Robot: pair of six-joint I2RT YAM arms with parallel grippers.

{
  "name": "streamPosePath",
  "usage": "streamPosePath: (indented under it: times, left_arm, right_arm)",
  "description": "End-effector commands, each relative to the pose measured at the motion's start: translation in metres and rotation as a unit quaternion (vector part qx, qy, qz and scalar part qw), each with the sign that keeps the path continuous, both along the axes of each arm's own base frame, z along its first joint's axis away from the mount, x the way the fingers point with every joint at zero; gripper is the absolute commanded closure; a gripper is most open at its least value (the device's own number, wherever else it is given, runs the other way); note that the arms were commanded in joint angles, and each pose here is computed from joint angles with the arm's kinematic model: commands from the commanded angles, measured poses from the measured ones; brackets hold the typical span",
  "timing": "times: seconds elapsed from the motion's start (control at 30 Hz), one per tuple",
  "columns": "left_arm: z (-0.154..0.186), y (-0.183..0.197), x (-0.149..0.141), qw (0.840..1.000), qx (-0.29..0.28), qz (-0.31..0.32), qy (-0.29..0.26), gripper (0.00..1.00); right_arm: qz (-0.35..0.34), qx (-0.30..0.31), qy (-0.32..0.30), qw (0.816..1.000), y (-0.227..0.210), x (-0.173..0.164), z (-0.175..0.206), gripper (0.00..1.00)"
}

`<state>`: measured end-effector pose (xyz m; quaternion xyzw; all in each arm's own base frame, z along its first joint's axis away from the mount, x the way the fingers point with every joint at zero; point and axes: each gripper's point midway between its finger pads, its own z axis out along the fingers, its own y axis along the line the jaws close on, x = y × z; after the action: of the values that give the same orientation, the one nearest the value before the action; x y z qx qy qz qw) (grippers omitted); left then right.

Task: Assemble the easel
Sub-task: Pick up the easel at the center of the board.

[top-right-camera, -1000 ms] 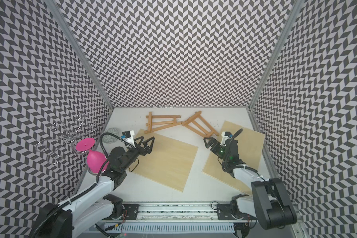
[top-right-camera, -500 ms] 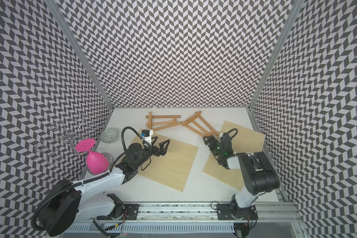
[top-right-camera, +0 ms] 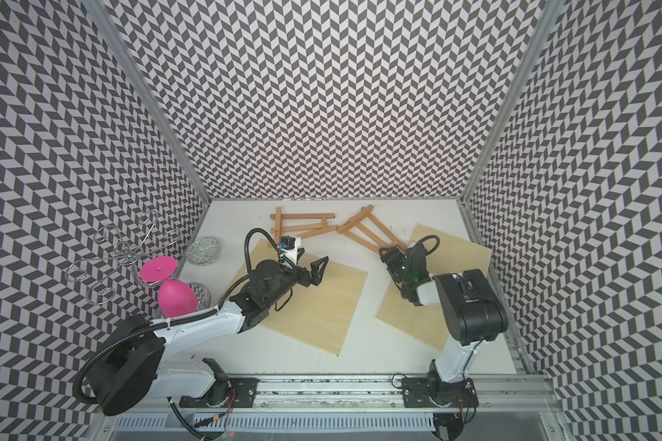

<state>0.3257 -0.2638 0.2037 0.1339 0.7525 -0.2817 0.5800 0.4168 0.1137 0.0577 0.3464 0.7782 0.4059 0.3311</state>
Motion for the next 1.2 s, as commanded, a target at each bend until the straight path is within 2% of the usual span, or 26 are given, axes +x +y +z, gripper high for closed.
streamPosePath:
  times: [0.0, 0.27, 0.43, 0.57, 0.87, 1.17]
  left_arm:
    - [0.008, -0.005, 0.005, 1.000, 0.004, 0.003, -0.010, 0.00]
    - [0.011, -0.011, 0.007, 1.000, 0.009, 0.002, -0.015, 0.00]
    - [0.010, -0.011, 0.010, 1.000, 0.014, 0.005, -0.017, 0.00]
    - [0.006, -0.012, 0.012, 1.000, 0.022, 0.007, -0.012, 0.00]
    - [0.009, -0.010, 0.012, 1.000, 0.022, 0.012, -0.014, 0.00]
    - [0.012, -0.013, 0.013, 1.000, 0.018, 0.009, -0.012, 0.00]
  right_arm:
    - [-0.025, 0.008, -0.027, 0.999, -0.007, 0.016, 0.010, 0.30]
    - [-0.085, -0.012, -0.040, 0.996, -0.032, 0.023, 0.009, 0.32]
    - [-0.076, -0.017, -0.056, 0.995, -0.028, 0.036, 0.011, 0.34]
    - [-0.062, -0.012, -0.060, 0.996, -0.023, 0.039, 0.013, 0.43]
    - [-0.062, 0.002, -0.099, 0.993, -0.027, 0.037, 0.045, 0.66]
    - [-0.056, -0.022, -0.159, 0.985, -0.035, 0.034, 0.097, 0.82]
